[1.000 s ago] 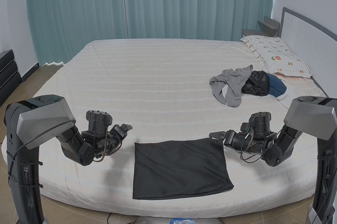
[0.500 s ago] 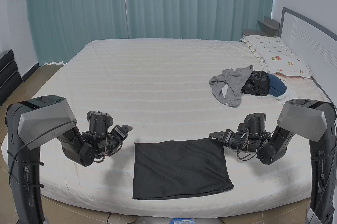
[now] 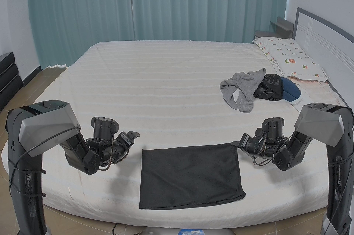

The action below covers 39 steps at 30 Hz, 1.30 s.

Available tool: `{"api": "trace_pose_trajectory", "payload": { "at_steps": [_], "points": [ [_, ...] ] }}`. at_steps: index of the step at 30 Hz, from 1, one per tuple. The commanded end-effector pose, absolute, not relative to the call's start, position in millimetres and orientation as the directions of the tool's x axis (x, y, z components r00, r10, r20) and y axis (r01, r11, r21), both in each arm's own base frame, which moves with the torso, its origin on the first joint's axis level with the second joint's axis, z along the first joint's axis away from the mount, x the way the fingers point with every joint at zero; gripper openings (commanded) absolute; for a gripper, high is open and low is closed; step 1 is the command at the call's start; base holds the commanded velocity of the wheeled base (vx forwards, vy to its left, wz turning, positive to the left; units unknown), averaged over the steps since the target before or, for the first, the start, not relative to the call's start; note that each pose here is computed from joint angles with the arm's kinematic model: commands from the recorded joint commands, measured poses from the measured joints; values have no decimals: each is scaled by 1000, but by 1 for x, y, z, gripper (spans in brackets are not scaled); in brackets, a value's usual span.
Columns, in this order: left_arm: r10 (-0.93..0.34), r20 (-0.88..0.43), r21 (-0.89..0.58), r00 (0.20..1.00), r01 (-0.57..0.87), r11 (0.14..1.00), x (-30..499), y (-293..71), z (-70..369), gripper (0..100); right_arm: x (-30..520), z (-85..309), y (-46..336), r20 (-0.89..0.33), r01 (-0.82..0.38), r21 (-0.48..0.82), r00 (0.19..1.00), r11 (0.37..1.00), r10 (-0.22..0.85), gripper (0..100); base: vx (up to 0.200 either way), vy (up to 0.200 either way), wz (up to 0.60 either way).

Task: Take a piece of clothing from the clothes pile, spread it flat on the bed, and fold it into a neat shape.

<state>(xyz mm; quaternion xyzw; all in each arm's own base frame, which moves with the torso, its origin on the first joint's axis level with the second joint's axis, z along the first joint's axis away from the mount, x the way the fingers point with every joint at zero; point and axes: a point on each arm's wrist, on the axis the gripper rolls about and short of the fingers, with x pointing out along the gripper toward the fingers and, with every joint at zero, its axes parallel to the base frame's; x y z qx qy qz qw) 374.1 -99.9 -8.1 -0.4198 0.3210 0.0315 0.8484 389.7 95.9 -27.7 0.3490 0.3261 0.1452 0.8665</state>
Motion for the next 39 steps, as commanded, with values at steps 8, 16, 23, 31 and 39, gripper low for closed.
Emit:
{"api": "trace_pose_trajectory", "payload": {
  "at_steps": [8,16,23,31,39],
  "points": [
    [-216,-572,-692,791,-324,645,374,-100,-9,100,392,-34,92,-476,-7,697,743,717,470,0,0,0,0],
    [-216,-572,-692,791,-324,645,374,-100,-9,100,391,-36,91,-485,1,695,739,719,468,100,0,0,0],
    [-223,-578,-686,785,-320,653,371,-102,-9,100,387,-33,91,-485,33,723,736,690,473,100,0,0,0],
    [-226,-578,-687,784,-319,653,369,-102,-8,100,387,-29,90,-474,70,754,746,653,468,100,-50,0,0],
    [-239,-594,-676,768,-316,665,362,-108,-11,100,387,-25,86,-467,95,774,753,626,463,100,-125,0,0]
  ]
}}
